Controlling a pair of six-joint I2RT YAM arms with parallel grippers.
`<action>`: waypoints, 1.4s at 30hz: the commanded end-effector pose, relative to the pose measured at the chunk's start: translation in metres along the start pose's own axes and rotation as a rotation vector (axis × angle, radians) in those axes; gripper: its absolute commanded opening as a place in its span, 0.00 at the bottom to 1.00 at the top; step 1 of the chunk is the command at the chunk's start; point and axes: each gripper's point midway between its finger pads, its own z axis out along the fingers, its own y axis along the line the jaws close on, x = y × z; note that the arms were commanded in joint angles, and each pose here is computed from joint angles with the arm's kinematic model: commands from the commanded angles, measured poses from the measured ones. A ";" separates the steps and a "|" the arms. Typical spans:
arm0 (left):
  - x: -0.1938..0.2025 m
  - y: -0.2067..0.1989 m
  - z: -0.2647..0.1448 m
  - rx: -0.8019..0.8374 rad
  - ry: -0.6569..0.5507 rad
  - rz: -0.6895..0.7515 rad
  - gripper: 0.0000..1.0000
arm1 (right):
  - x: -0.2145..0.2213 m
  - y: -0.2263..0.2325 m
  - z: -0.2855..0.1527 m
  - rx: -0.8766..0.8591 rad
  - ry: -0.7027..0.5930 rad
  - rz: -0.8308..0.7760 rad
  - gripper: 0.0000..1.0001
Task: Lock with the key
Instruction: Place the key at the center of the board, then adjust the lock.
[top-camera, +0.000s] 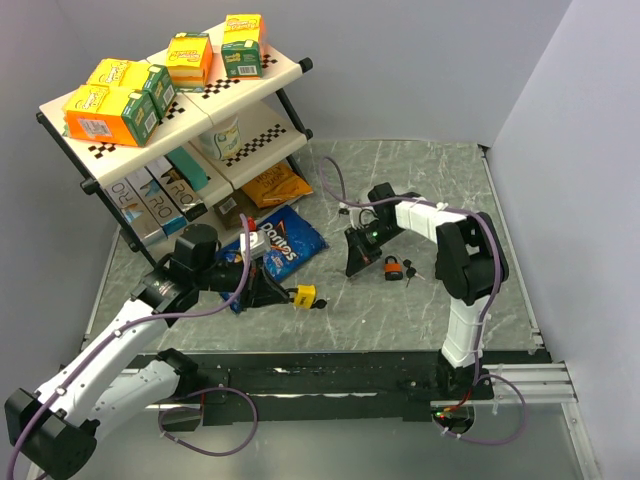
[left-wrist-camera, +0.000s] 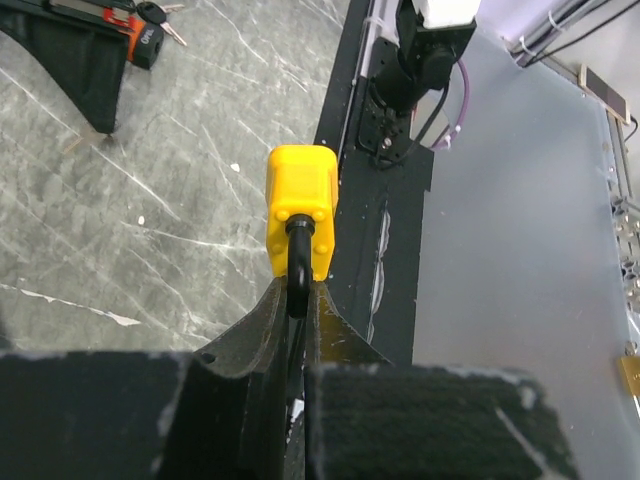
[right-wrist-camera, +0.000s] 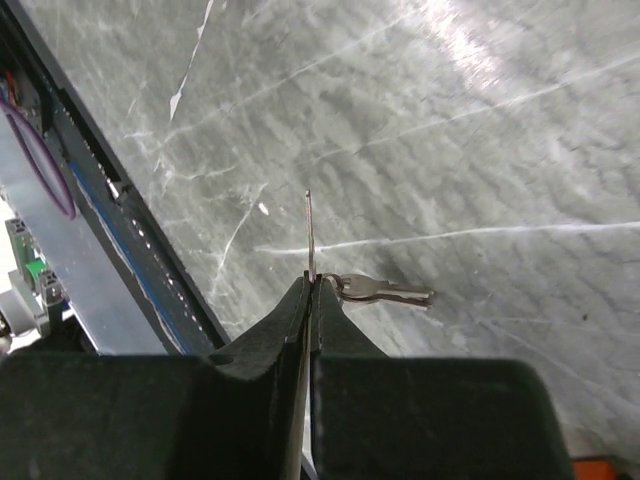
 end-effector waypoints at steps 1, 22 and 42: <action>-0.019 -0.013 -0.006 0.055 -0.043 0.144 0.01 | -0.018 -0.008 -0.001 0.025 -0.030 -0.002 0.07; -0.028 -0.060 -0.020 0.288 -0.001 0.176 0.01 | -0.036 0.109 -0.114 0.008 -0.321 -0.547 0.99; -0.054 -0.098 -0.033 0.513 -0.020 0.125 0.01 | 0.050 0.261 -0.116 0.030 -0.420 -1.473 0.99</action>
